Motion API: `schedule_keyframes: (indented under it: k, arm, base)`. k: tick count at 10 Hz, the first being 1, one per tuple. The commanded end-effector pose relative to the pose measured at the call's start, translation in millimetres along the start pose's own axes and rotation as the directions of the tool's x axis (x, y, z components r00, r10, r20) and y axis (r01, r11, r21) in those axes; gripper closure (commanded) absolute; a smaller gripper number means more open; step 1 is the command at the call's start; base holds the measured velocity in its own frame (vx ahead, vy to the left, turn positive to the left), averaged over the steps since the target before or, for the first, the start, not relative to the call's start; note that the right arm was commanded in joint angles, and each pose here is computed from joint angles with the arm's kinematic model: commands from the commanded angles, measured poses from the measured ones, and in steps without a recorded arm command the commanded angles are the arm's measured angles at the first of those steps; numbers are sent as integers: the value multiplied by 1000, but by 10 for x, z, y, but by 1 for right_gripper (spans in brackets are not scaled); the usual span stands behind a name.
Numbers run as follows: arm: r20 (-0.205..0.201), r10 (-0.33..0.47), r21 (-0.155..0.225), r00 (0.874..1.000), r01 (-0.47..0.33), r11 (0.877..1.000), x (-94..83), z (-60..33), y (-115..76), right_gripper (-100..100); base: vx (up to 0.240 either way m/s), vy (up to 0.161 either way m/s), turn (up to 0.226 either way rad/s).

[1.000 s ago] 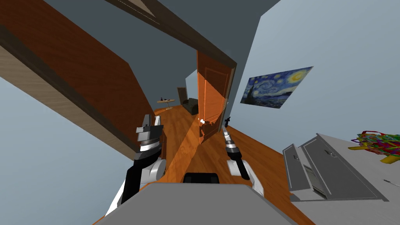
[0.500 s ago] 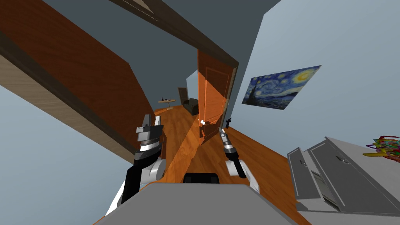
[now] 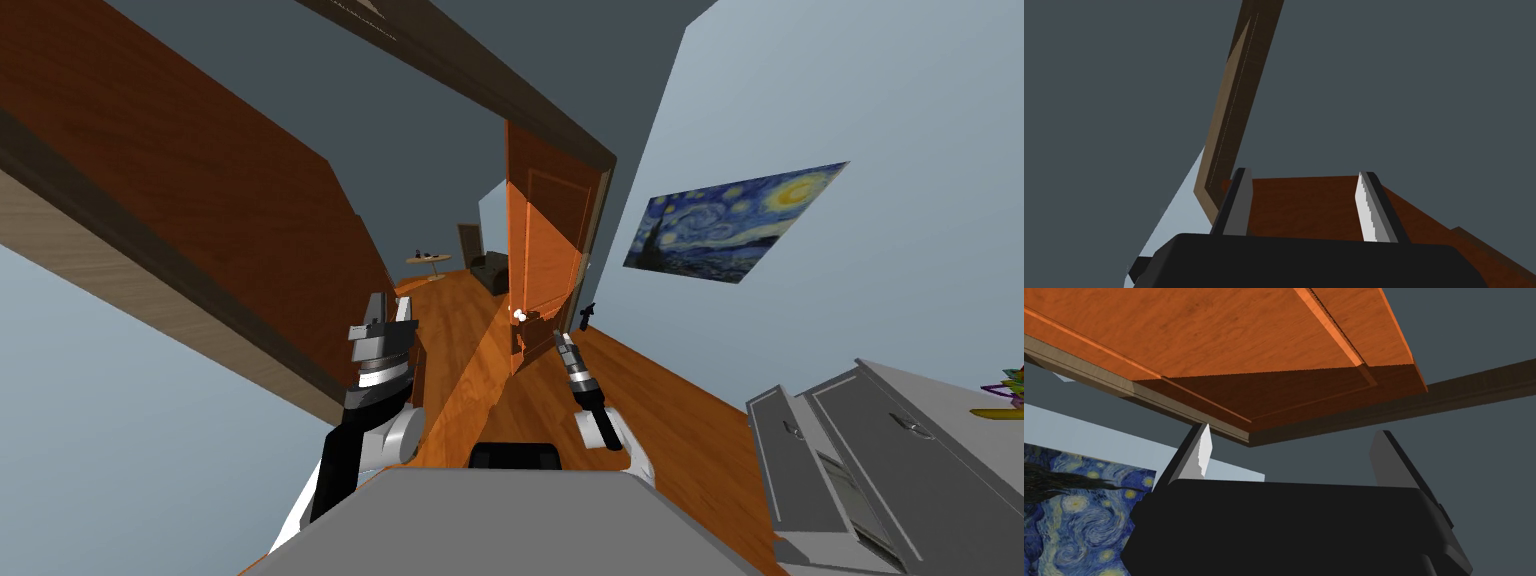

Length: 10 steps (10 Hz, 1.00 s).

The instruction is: Push the door open

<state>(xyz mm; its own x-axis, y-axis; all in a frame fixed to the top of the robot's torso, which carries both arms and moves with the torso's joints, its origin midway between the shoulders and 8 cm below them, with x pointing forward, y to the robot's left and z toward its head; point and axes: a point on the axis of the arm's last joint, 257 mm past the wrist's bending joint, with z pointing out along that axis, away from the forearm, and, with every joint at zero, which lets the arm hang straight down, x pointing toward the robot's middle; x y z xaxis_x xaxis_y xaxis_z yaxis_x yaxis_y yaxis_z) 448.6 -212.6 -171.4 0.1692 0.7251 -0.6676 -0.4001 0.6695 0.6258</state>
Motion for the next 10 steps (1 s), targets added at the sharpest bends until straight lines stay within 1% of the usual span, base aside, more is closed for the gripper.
schedule_keyframes:
  k: [1, 2, 3, 4, 5, 6, 7, 8, 9, 10]
  arm:
    - [-27, -39, 3, 999, 40, 999, 142, -23, -64, -100]
    - [-42, -74, -4, 996, 74, 997, 219, -15, -82, -100]
    - [-52, -72, 6, 996, 72, 997, 260, -43, -128, -100]
    - [-71, -105, 2, 992, 105, 994, 355, -50, -166, -100]
    - [-75, -104, 5, 992, 105, 994, 368, -59, -181, -100]
    - [-93, -137, -1, 986, 138, 990, 459, -66, -214, -100]
    - [-97, -136, 3, 986, 137, 991, 474, -78, -232, -100]
    - [-113, -170, -8, 979, 170, 985, 551, -77, -250, -100]
    - [-120, -168, -1, 978, 169, 986, 579, -99, -281, -100]
    - [-133, -201, -15, 970, 201, 979, 649, -95, -291, -100]
  base:
    - [66, -28, 28]
    - [90, -32, 51]
    - [57, -22, 19]
    - [54, -18, 27]
    - [44, -12, 17]
    - [48, -10, 28]
    - [40, -12, 18]
    - [47, -22, 36]
    - [42, -19, 16]
    - [52, -25, 23]
